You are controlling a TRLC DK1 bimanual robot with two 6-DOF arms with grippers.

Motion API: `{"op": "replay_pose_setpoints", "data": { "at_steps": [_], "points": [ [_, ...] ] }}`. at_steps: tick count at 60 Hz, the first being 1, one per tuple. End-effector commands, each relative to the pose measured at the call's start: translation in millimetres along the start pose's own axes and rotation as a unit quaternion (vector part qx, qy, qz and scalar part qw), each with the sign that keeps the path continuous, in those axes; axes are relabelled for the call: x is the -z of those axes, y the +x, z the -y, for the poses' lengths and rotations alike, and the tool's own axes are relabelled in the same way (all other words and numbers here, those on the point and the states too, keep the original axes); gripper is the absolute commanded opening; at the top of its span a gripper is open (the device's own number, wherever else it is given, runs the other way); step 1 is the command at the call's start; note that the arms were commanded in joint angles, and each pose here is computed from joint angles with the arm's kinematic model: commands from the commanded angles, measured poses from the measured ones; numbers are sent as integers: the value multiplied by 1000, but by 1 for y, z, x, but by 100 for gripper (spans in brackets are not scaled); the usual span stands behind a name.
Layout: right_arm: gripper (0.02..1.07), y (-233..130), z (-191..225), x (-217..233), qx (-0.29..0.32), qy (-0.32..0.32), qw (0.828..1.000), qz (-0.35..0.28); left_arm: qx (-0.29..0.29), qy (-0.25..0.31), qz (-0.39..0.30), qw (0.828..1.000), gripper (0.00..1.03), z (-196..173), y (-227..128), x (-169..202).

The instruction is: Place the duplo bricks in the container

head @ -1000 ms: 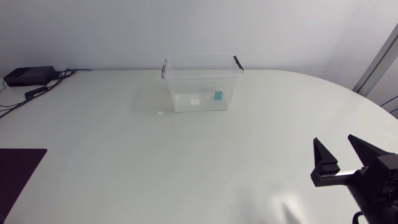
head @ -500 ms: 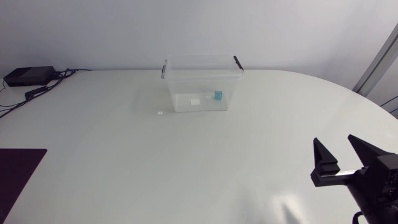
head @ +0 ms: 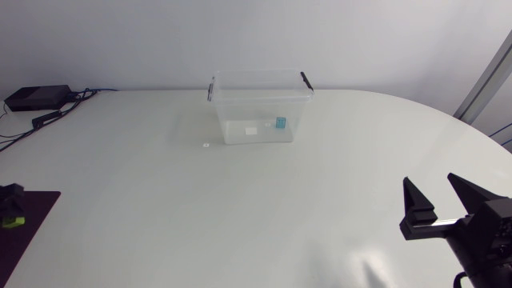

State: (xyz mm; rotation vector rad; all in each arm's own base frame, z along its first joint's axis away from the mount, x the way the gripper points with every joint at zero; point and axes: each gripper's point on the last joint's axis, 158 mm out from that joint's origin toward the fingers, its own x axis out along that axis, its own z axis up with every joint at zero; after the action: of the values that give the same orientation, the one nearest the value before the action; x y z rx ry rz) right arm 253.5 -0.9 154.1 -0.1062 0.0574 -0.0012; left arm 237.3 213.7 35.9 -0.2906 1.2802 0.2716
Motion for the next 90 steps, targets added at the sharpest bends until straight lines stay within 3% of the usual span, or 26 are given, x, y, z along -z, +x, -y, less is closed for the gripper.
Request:
{"op": "replay_pose_setpoints", "data": {
  "at_steps": [1, 10, 22, 40, 58, 77, 85, 87, 88, 90],
  "points": [
    [102, 1, -3, 6, -5, -7, 1000, -2, 18, 14, 6, 1000, 29, 28, 11, -27],
    [102, 1, -3, 6, -5, -7, 1000, -2, 37, 67, 27, 997, 29, 88, 12, -70],
    [102, 1, -3, 6, -5, -7, 1000, -2, 70, 127, 99, 984, 29, 175, -20, -128],
    [102, 1, -3, 6, -5, -7, 1000, -2, 129, 172, 151, 965, 29, 265, -51, -174],
    [102, 1, -3, 6, -5, -7, 1000, -2, 180, 228, 190, 938, 29, 366, -87, -185],
    [102, 1, -3, 6, -5, -7, 1000, -2, 211, 263, 219, 916, 29, 430, -110, -198],
    [102, 1, -3, 6, -5, -7, 1000, -2, 245, 302, 239, 890, 29, 501, -125, -197],
    [102, 1, -3, 6, -5, -7, 1000, -2, 254, 307, 236, 887, 33, 517, -126, -192],
    [102, 1, -3, 6, -5, -7, 1000, -2, 257, 303, 234, 887, 41, 523, -127, -191],
    [102, 1, -3, 6, -5, -7, 1000, -2, 262, 309, 223, 887, 82, 536, -125, -182]
  ]
}}
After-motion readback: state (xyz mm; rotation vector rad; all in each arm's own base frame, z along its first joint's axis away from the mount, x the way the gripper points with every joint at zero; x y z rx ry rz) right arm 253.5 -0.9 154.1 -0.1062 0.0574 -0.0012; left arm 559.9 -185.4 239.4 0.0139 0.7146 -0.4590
